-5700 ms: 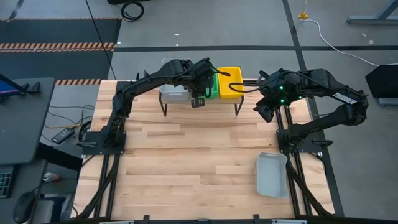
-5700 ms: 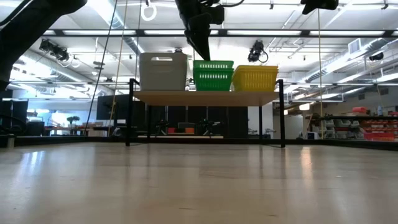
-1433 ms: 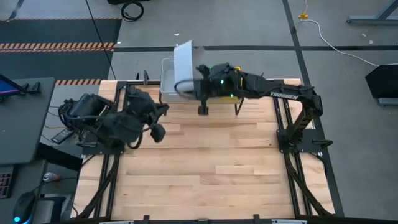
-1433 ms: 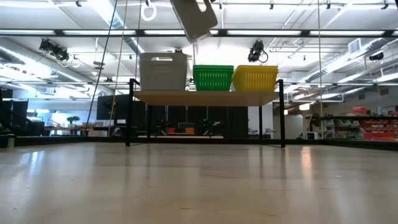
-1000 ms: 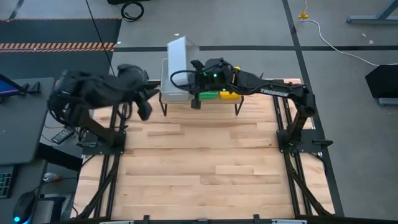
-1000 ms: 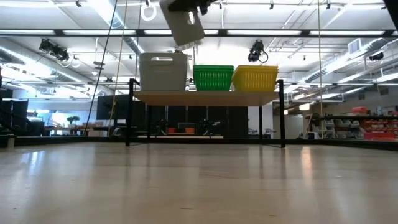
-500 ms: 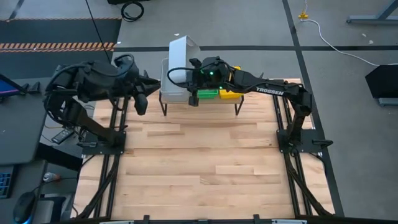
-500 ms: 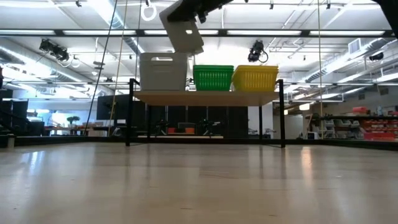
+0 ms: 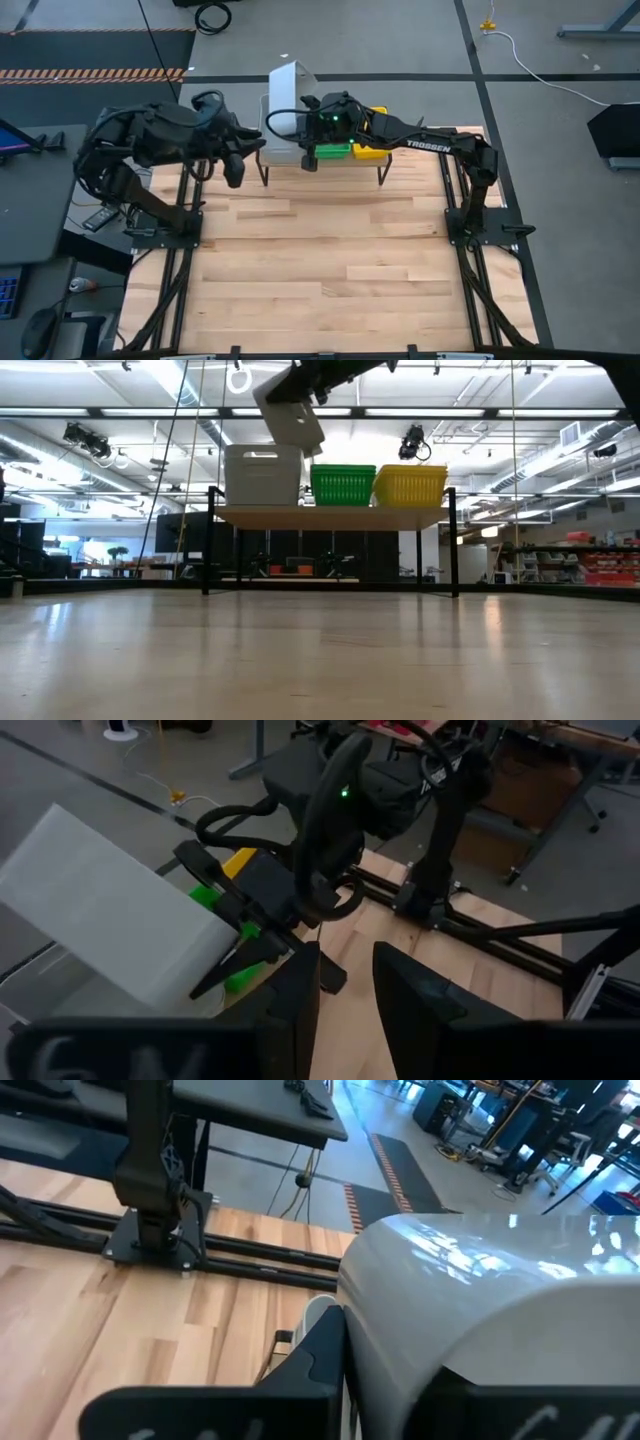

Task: Stack baskets on shelf by color
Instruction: Stack the gray bin on top of the gray bin on the shelf

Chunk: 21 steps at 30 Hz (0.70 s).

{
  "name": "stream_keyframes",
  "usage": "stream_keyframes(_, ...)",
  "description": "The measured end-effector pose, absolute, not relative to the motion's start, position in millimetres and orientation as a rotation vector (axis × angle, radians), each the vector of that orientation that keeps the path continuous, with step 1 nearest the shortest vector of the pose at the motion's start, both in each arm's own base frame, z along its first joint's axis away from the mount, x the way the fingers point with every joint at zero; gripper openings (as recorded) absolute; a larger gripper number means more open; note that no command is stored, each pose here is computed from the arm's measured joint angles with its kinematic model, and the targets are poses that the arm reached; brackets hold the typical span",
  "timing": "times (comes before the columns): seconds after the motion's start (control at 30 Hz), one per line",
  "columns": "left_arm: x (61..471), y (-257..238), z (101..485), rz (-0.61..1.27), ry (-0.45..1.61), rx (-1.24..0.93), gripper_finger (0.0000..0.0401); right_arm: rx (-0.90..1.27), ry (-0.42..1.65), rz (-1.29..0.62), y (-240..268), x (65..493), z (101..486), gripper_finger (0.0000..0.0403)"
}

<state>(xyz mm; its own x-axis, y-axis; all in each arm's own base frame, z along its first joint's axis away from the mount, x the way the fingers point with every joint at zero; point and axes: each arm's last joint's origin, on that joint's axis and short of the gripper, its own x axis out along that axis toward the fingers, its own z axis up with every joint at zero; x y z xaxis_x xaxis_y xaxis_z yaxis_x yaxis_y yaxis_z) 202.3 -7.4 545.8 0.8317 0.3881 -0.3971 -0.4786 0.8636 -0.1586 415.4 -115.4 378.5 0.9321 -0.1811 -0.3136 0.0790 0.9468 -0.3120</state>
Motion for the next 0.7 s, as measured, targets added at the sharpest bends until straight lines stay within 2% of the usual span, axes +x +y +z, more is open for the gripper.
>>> stream_keyframes(0.2, 204, -7, 545, 0.466, 0.366, -0.257, 0.0101, -0.296, 0.357, -0.135, -116, 415, 378, 0.0040)
stream_keyframes(0.5, 203, -7, 545, 0.468, 0.363, -0.266, 0.0099, -0.300, 0.356, -0.145, -117, 415, 378, 0.0123)
stream_keyframes(0.7, 203, -7, 545, 0.471, 0.367, -0.273, 0.0099, -0.317, 0.267, -0.165, -117, 416, 388, 0.0163)
